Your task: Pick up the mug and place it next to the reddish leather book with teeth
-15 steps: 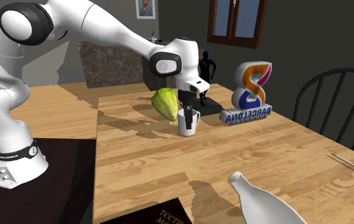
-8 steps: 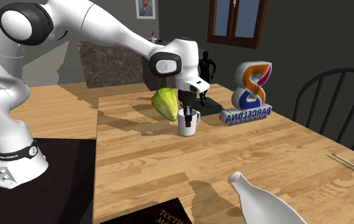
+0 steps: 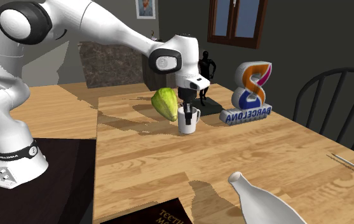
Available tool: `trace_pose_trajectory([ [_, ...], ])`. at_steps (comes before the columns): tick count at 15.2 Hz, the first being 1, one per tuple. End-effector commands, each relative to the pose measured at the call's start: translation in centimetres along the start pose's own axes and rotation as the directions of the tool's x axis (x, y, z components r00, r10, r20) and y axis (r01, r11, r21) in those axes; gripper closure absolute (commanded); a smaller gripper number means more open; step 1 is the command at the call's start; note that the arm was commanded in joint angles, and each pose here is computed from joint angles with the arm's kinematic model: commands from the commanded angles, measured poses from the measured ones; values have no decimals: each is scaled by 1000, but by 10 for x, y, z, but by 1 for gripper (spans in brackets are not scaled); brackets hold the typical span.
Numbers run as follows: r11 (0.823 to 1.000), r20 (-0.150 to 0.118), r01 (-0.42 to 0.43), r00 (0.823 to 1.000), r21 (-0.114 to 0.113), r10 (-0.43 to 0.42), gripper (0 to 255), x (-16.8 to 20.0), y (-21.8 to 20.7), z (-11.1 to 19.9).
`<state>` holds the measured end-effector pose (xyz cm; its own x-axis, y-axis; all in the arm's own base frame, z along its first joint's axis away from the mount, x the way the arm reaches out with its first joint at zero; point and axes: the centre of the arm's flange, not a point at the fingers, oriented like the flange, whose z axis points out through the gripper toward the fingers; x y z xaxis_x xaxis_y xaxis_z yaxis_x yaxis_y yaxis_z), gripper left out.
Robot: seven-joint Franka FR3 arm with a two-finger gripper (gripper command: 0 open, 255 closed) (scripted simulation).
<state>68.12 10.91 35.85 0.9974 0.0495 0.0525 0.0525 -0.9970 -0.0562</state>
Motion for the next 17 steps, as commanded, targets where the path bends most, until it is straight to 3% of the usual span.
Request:
trace_pose_trajectory([
  [1,1000,0,0,1000,0,0,255,0,0,-10],
  [17,1000,0,0,1000,0,0,255,5,-5,-95],
])
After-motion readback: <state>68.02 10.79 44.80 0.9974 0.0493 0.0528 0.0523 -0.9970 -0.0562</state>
